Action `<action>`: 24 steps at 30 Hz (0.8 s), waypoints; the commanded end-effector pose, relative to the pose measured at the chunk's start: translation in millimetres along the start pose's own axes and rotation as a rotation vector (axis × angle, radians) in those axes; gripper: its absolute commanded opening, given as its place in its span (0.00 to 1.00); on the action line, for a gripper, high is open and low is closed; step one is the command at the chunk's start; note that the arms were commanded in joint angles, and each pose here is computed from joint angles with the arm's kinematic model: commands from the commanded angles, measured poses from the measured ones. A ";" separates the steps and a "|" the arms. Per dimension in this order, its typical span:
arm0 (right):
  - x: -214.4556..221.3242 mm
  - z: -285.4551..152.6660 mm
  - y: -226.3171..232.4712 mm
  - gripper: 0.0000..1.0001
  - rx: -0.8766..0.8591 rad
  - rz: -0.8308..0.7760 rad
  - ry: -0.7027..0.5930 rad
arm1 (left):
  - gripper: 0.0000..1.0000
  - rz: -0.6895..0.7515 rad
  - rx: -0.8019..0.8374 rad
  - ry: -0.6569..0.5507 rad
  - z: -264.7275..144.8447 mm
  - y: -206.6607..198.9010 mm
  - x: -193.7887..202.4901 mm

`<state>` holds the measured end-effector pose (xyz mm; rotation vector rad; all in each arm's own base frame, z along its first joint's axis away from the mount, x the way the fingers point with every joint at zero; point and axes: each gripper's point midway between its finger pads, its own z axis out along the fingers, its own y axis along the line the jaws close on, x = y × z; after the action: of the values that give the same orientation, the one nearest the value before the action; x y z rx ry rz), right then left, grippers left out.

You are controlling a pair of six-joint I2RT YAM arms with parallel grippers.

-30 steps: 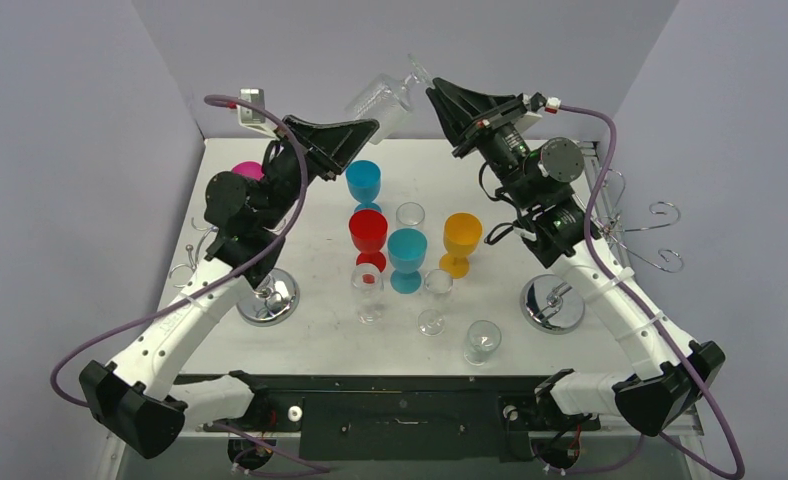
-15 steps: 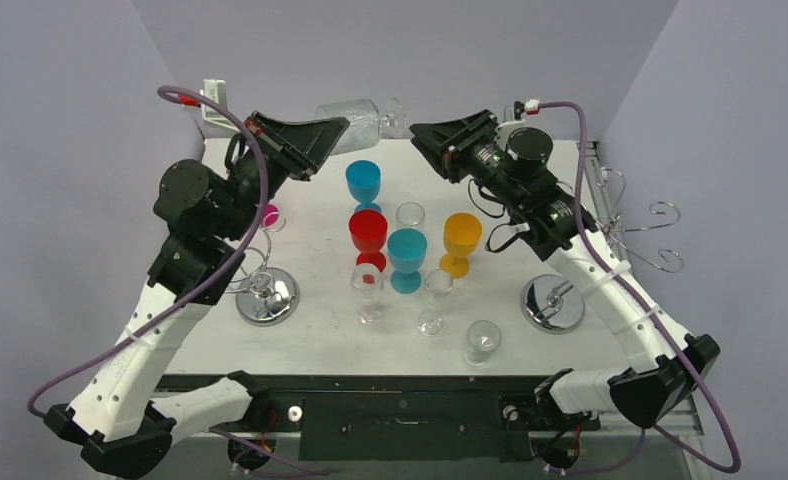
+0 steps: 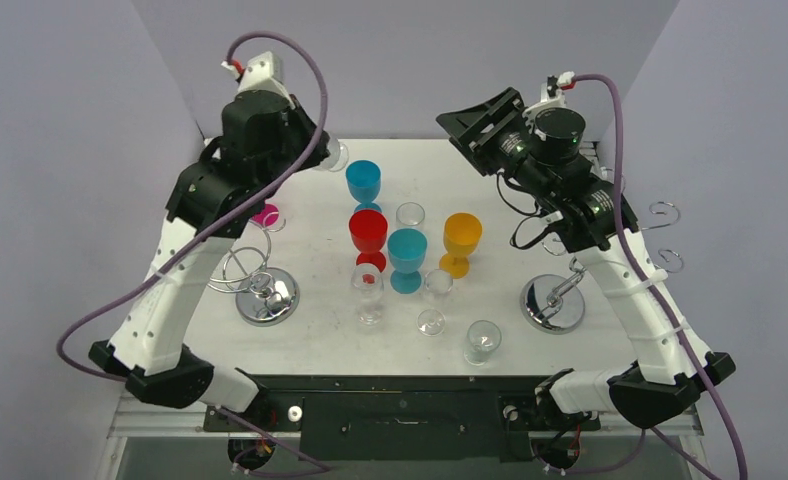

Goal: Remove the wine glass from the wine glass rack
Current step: Place the wine glass at the center of the board.

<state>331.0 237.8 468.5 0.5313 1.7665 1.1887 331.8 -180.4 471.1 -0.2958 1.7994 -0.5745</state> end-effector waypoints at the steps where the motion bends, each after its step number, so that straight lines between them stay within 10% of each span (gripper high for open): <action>1: -6.0 -7.1 -21.5 0.50 0.094 -0.139 -0.002 | 0.00 0.219 -0.203 0.123 3.3 36.8 28.4; 24: -17.6 -40.5 -42.5 0.53 0.135 -0.235 -0.017 | 0.00 0.345 -0.455 0.395 123.9 127.4 166.5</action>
<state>318.2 196.9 431.4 0.4222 1.8954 0.9202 376.6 -174.8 240.2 -0.1255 2.3690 0.1043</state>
